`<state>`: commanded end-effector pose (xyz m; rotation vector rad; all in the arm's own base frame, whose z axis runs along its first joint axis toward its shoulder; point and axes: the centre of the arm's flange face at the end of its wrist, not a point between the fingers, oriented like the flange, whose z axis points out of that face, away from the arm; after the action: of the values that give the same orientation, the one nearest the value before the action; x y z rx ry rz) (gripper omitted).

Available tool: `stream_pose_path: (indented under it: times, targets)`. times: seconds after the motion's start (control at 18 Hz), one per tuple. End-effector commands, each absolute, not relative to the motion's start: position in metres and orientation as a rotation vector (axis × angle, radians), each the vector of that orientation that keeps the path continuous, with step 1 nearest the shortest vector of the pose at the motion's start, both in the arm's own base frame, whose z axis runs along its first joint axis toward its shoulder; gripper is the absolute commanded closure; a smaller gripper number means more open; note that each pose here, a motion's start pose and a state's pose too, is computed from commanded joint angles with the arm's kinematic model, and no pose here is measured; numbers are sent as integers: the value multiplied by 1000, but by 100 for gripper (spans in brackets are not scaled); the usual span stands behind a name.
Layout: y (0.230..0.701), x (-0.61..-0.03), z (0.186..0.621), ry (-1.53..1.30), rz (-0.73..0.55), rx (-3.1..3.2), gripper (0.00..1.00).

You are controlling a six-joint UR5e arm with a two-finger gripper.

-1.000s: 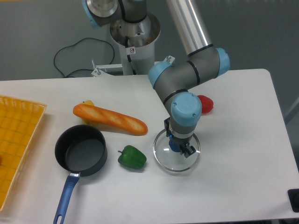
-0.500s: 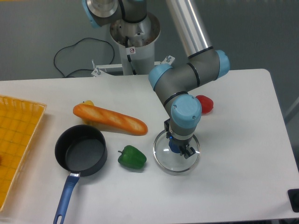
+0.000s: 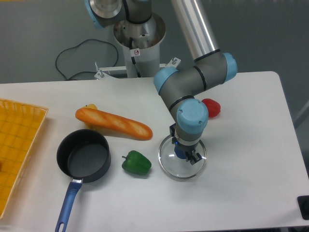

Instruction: Place the lid on the table

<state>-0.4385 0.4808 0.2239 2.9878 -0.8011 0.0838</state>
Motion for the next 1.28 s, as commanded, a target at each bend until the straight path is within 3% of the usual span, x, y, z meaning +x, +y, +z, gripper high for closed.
stream_pose_path:
  times: [1.28]
  targets:
    - [482,-437,217,-800,101,2983,36]
